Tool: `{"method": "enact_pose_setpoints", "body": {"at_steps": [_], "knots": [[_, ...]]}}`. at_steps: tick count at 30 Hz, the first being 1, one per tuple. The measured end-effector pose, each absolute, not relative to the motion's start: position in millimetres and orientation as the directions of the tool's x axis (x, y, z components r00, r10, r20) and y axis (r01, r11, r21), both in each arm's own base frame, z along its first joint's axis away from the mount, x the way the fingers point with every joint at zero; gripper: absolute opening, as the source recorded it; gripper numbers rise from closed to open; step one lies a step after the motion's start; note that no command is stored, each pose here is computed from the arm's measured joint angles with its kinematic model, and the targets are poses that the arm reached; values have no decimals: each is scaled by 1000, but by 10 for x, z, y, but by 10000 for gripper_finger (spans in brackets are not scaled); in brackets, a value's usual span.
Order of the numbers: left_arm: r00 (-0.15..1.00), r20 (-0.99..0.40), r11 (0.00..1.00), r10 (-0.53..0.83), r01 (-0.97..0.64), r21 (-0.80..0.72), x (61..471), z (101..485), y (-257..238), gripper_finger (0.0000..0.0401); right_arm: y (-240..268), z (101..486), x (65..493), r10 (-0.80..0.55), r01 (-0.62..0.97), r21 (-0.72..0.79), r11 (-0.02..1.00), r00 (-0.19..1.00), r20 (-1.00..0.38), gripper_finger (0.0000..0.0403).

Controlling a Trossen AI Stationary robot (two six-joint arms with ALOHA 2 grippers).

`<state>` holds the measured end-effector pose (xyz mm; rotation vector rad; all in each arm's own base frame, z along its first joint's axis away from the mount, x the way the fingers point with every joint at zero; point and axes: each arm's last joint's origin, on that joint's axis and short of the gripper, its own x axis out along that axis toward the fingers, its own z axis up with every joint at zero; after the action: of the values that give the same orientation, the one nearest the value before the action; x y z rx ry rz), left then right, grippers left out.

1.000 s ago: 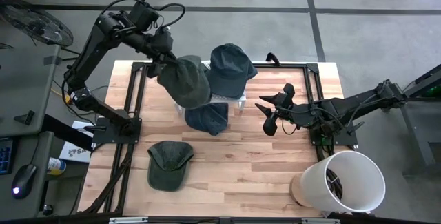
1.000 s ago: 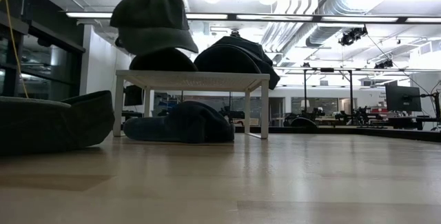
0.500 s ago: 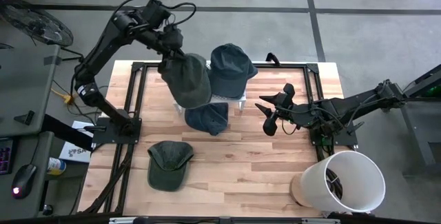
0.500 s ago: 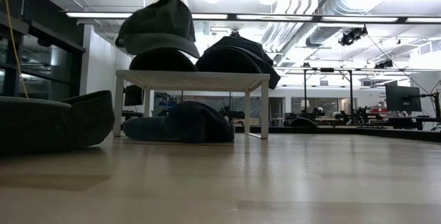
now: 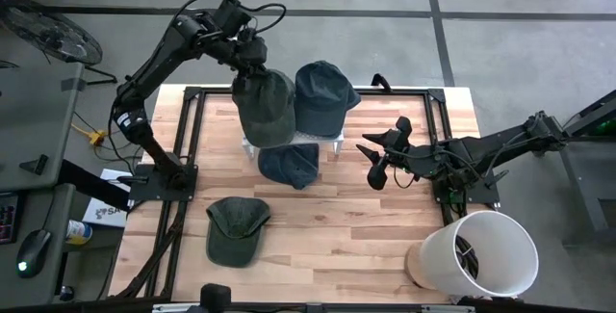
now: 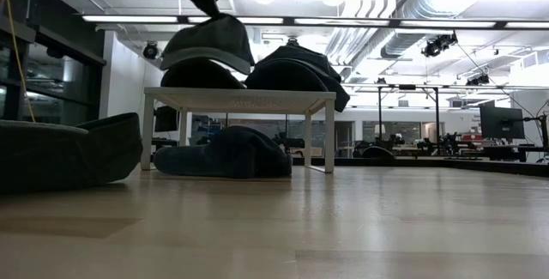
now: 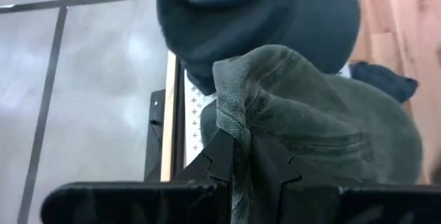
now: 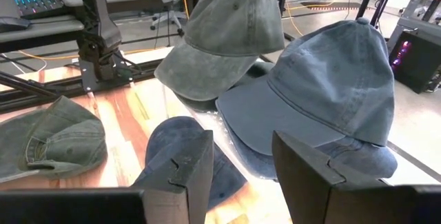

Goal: Pick & Place hat
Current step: Stack the right gray cap on the gray cap on the shelf

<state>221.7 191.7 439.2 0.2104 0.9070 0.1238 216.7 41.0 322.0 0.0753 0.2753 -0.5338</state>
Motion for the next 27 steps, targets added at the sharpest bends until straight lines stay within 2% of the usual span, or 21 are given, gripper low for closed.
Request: {"method": "enact_pose_setpoints", "body": {"at_steps": [7, 23, 27], "knots": [[552, -799, 966, 238, -45, 256, 2281, 4301, 2004, 38, 411, 3219, 2168, -488, 508, 0, 861, 827, -279, 142], [466, -827, 946, 315, -85, 313, 2346, 4204, 2108, 46, 417, 3217, 2170, -471, 493, 5, 870, 835, -285, 142], [470, -822, 944, 320, -87, 318, 2350, 4208, 2112, 67, 417, 3217, 2170, -471, 493, 5, 870, 835, -285, 142]]}}
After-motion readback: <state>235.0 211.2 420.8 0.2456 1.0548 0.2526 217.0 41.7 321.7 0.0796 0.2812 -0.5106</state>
